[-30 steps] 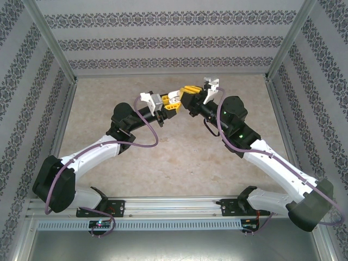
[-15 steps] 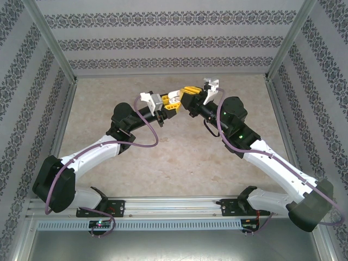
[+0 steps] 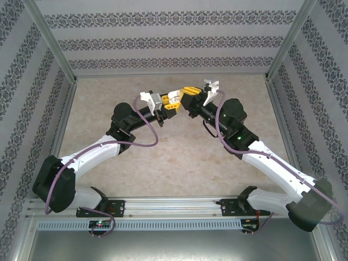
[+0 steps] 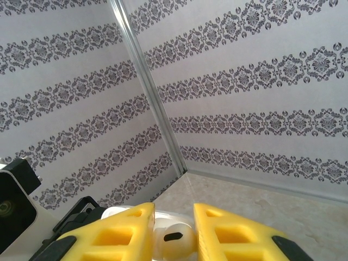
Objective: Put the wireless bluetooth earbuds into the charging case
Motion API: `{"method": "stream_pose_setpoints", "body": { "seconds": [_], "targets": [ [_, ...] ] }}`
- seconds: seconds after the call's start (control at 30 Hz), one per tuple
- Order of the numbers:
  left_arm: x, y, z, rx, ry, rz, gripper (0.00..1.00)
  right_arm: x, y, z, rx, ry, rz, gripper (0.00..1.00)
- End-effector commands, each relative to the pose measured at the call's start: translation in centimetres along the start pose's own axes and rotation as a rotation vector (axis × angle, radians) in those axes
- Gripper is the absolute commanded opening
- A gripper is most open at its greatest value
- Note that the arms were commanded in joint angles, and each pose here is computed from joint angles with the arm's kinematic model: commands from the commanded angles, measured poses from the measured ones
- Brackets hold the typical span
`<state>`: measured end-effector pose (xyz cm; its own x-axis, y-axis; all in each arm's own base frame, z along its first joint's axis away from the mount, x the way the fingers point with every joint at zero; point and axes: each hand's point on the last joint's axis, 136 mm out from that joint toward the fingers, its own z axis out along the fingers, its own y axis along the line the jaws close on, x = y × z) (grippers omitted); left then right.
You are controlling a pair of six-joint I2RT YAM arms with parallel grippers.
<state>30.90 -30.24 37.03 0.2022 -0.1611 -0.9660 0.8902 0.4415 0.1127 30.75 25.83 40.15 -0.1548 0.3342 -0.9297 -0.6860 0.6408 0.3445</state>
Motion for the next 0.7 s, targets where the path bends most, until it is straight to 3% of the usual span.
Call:
{"method": "stream_pose_setpoints", "body": {
  "seconds": [0.0, 0.3, 0.67],
  "targets": [
    [-3.4, -1.9, -0.2, 0.059, -0.106, 0.001, 0.00, 0.1, -0.4, -0.1, 0.007, -0.027, 0.009, 0.23],
    [-4.0, -2.2, -0.3, 0.068, -0.142, -0.061, 0.00, 0.3, -0.7, -0.1, 0.018, -0.033, -0.003, 0.22],
    [-4.9, -1.3, 0.0, 0.023, -0.151, -0.075, 0.00, 3.0, -0.2, -0.6, -0.008, 0.075, -0.050, 0.22]
  ]
}}
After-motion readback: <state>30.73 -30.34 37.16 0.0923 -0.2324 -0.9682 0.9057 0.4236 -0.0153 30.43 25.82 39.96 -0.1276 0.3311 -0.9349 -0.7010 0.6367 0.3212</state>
